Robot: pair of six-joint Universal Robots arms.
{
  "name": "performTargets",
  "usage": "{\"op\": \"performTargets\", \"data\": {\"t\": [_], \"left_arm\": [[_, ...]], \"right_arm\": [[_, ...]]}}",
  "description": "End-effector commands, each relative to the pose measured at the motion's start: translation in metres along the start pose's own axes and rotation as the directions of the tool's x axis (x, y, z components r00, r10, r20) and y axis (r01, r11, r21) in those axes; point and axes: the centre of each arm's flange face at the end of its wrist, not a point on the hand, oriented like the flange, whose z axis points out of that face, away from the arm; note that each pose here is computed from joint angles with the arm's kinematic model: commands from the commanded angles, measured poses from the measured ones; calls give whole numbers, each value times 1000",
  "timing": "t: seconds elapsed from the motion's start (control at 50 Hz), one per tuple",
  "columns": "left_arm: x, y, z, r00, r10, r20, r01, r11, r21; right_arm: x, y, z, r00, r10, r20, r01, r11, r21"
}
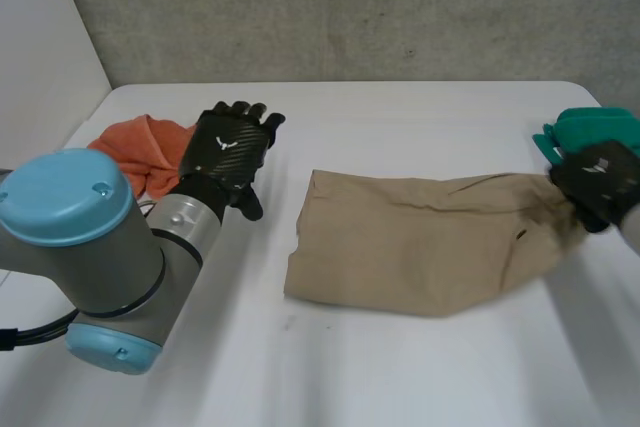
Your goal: Fold the laundry.
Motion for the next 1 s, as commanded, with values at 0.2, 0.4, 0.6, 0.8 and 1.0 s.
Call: {"op": "performTargets", "data": {"t": [0.2,0.4,0.6,0.8,1.0], "left_arm": [[-29,-6,4,996,-42,78,41,999,17],[-29,-17,14,995,-54,78,49,997,65],[20,-47,32,991,-124,-52,130,980,151],[81,2,26,970,-146,-192,125,985,-115],[85,52,20,980,-58,-193,-6,949,-316]], "right_arm": [[-179,-146,-40,863,-279,421,5,838,545],[-189,-143,-33,883,-35,468,-149,925,350],[-75,-150,-39,737,561,376,-658,724,207],[-93,-102,4,764,578,287,-605,796,10],[-132,-52,46,830,493,262,-467,870,-158]]}}
